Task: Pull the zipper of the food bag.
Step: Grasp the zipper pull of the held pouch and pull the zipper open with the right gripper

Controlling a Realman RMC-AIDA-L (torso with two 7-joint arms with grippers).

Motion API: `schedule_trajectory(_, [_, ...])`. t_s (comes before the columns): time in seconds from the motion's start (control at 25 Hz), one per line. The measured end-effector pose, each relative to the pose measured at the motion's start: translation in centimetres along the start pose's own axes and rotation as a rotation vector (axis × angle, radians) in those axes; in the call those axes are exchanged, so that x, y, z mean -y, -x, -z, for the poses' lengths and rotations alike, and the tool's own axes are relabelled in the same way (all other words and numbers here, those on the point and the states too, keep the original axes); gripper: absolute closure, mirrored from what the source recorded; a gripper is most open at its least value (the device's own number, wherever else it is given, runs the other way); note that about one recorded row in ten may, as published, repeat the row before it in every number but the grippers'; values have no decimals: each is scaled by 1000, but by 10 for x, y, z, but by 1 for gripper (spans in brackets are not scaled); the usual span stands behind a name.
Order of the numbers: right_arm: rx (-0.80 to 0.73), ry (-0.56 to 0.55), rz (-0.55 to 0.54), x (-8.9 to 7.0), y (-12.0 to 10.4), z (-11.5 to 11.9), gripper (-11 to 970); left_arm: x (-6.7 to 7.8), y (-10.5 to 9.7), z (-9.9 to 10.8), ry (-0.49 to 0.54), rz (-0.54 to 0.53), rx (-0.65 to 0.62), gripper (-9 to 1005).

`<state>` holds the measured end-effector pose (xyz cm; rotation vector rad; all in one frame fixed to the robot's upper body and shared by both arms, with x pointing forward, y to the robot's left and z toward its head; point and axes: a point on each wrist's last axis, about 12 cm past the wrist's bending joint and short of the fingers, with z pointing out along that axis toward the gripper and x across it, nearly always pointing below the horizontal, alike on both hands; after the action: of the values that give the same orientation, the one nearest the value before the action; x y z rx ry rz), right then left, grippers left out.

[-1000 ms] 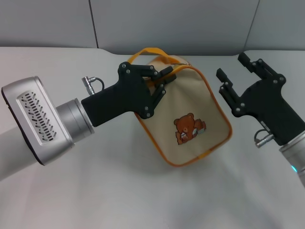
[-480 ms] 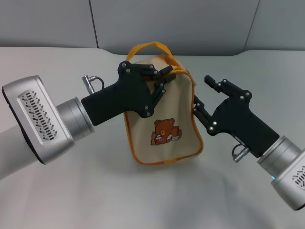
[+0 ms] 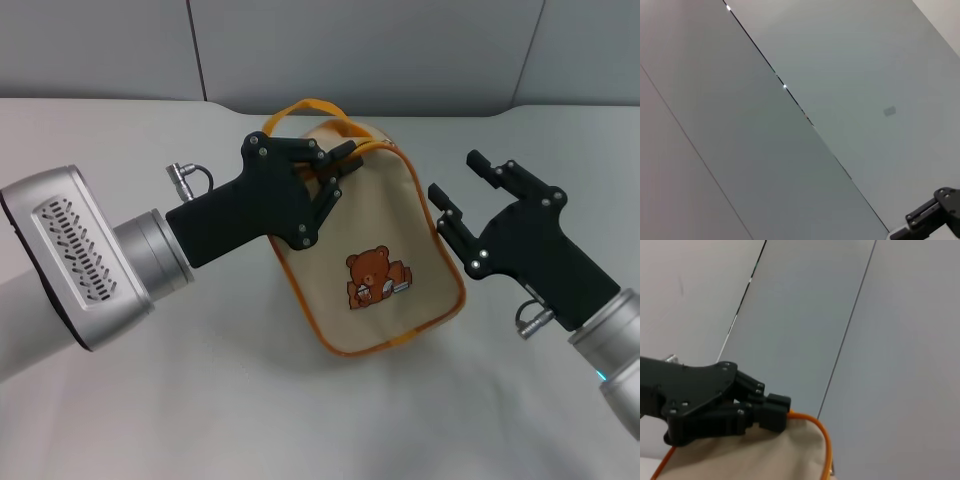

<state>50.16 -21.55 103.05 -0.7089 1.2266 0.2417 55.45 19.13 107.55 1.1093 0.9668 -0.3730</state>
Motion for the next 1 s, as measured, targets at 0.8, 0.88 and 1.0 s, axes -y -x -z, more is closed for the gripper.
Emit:
schedule_trajectory(0.8, [20,35,102,-11,7,-23,465,1,0,-4,-10,2,-2,932])
schedule_trajectory(0.88, [25,39,103,-11,7,-25,465,1,0,-4,-11,3,-1,932])
schedule_trajectory(1.0, [27,47,105,-12,8,-27,556,2,0,-3,-10,3,-3,932])
